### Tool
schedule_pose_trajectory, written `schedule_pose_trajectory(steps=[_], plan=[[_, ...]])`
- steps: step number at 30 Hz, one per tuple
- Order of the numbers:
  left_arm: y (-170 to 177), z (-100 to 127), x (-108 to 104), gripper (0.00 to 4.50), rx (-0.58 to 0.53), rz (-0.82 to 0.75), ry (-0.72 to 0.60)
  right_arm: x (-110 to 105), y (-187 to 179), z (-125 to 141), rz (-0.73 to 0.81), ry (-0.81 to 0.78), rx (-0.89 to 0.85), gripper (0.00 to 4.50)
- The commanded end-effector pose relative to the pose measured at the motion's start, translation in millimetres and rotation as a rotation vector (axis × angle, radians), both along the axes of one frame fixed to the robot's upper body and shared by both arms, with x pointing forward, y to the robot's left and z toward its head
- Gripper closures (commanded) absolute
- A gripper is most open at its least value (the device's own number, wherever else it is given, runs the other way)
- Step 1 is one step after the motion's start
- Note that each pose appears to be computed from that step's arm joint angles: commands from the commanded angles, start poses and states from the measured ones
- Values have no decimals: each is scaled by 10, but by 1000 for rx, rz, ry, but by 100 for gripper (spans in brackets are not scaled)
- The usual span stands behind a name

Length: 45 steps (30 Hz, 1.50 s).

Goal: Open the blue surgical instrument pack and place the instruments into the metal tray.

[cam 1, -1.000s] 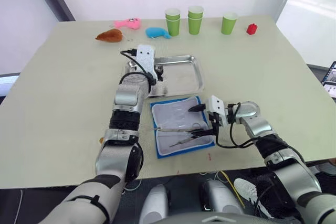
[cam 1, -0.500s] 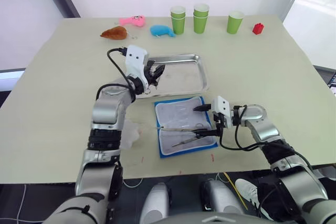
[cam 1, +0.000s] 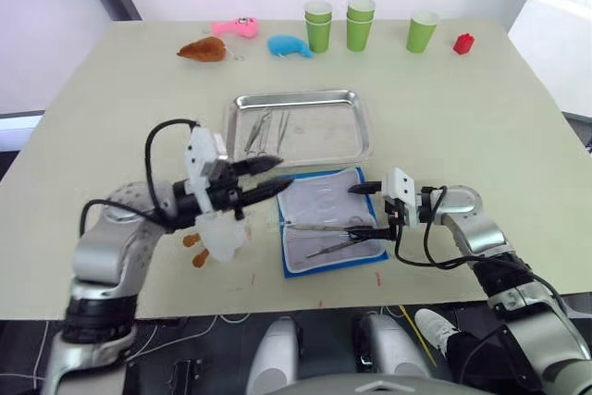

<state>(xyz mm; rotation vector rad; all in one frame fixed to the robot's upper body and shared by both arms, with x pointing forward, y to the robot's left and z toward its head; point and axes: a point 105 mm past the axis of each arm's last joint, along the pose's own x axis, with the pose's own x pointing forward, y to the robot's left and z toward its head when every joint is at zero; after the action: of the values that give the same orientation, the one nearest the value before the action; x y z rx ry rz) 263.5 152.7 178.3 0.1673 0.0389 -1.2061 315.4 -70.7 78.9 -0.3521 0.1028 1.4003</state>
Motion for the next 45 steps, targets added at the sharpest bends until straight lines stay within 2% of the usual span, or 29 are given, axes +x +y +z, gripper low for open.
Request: schedule_pose_trajectory(steps=[1, 4, 6, 8, 9, 10, 15, 21, 27, 34, 39, 45], plan=[[-3, 99, -282, 227, 41, -158, -10, -53, -101, -214, -22, 66, -66, 0], [10, 74, -366, 227, 79, -201, 0, -61, -107, -221, -20, 69, -69, 0], [25, 44, -383, 173, 120, -211, -7, -64, -110, -221, -19, 71, -69, 0], [42, 17, -406, 90, 144, -220, -3, -65, -116, -221, -19, 72, -70, 0], [49, 7, -412, 35, 151, -222, -4, -67, -119, -221, -18, 72, -70, 0], [52, 5, -412, 3, 152, -219, -11, -71, -121, -219, -17, 72, -69, 0], [61, -56, -379, 3, 160, -192, -51, -83, -114, -147, -8, 47, -35, 0], [38, -151, -373, 3, 134, -174, -68, -11, -130, 121, -27, -52, 39, 0], [16, -241, -376, 3, 108, -170, -56, -38, -199, 377, -17, -102, 94, 0], [-39, -353, -336, 3, 110, -206, -53, -159, -276, 733, 10, -134, 171, 0], [-133, -423, -287, 3, 94, -214, -51, -328, -409, 854, 33, -125, 165, 0], [-200, -615, -208, 3, 104, -219, -38, -580, -582, 965, 29, -94, 165, 0]])
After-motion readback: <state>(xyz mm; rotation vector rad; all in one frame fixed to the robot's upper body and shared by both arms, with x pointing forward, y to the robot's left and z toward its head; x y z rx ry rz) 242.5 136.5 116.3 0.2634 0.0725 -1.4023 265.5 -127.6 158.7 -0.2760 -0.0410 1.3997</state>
